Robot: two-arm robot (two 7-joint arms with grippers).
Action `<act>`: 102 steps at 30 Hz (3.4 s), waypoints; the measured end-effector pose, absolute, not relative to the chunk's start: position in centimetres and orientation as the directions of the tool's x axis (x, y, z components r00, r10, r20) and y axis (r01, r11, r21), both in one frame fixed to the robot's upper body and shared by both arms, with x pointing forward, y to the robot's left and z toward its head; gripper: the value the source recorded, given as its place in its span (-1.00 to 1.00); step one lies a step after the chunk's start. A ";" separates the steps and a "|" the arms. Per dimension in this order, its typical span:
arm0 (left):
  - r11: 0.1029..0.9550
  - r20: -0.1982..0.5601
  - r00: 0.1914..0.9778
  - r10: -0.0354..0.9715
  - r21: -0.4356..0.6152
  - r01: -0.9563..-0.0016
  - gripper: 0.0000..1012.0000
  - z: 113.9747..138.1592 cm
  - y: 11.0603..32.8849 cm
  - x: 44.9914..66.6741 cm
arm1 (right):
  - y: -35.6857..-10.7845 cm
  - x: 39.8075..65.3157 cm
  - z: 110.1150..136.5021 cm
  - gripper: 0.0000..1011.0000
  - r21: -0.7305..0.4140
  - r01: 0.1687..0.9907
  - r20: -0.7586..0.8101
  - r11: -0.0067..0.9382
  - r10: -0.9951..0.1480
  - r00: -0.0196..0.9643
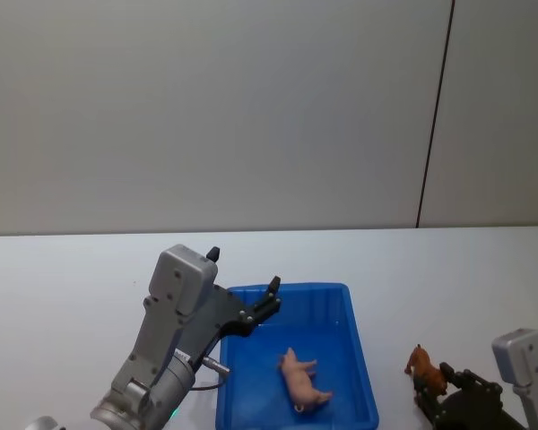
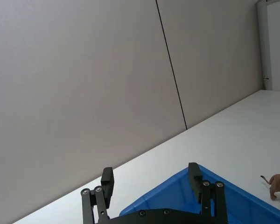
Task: Pick up the two dolls from the table and place them into the box.
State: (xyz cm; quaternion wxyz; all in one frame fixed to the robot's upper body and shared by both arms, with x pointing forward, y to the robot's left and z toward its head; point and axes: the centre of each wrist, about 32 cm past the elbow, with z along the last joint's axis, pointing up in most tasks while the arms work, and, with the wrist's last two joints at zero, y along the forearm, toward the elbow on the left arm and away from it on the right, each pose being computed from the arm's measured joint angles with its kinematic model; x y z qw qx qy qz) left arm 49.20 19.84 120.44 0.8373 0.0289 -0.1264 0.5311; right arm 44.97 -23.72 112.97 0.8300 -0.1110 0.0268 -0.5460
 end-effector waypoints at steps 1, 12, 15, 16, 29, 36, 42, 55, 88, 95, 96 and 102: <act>0.434 0.242 0.404 0.882 -0.086 -0.897 0.98 120.4 19.8 49.2 | -23.7 45.0 113.0 -0.19 -0.209 0.902 0.081 0.379 -0.912 0.402; 0.434 0.243 0.404 0.882 -0.086 -0.897 0.98 120.4 19.8 49.2 | -23.0 44.9 114.4 -0.19 -0.115 0.909 0.117 0.400 -0.904 0.412; 0.434 0.242 0.404 0.882 -0.086 -0.897 0.98 120.4 19.8 49.2 | -22.7 45.0 114.8 -0.19 -0.092 0.906 0.119 0.412 -0.899 0.421; 0.434 0.242 0.404 0.882 -0.086 -0.897 0.98 120.4 19.8 49.2 | -22.5 45.0 115.1 -0.19 -0.076 0.902 0.120 0.424 -0.895 0.430; 0.434 0.242 0.404 0.882 -0.086 -0.897 0.98 120.4 19.8 49.2 | -19.9 46.5 116.9 -0.19 0.018 0.837 0.101 0.546 -0.834 0.542; 0.434 0.242 0.404 0.882 -0.086 -0.897 0.98 120.4 19.8 49.2 | -18.6 47.5 117.1 -0.07 0.034 0.803 0.083 0.595 -0.802 0.591; 0.434 0.242 0.404 0.882 -0.086 -0.897 0.98 120.4 19.8 49.2 | -17.8 48.2 117.1 0.32 0.029 0.790 0.069 0.613 -0.789 0.610; 0.434 0.243 0.404 0.882 -0.086 -0.897 0.98 120.4 19.8 49.2 | -17.6 48.4 117.0 0.98 0.010 0.823 0.051 0.568 -0.822 0.567; 0.425 0.231 0.403 0.886 -0.054 -0.904 0.98 120.4 20.2 49.1 | -21.6 45.1 117.1 0.98 -0.002 0.953 0.028 0.302 -0.953 0.302; 0.403 0.209 0.393 0.895 -0.005 -0.915 0.98 120.3 20.7 48.7 | -21.8 44.9 117.1 0.98 -0.003 0.958 0.028 0.288 -0.957 0.288; 0.395 0.201 0.389 0.899 0.012 -0.919 0.98 120.3 20.9 48.6 | -21.9 44.9 117.1 0.98 -0.003 0.958 0.028 0.286 -0.958 0.286; 0.360 0.175 0.367 0.914 0.069 -0.930 0.98 120.1 21.8 48.1 | -22.0 44.8 117.1 0.98 -0.003 0.960 0.028 0.280 -0.960 0.280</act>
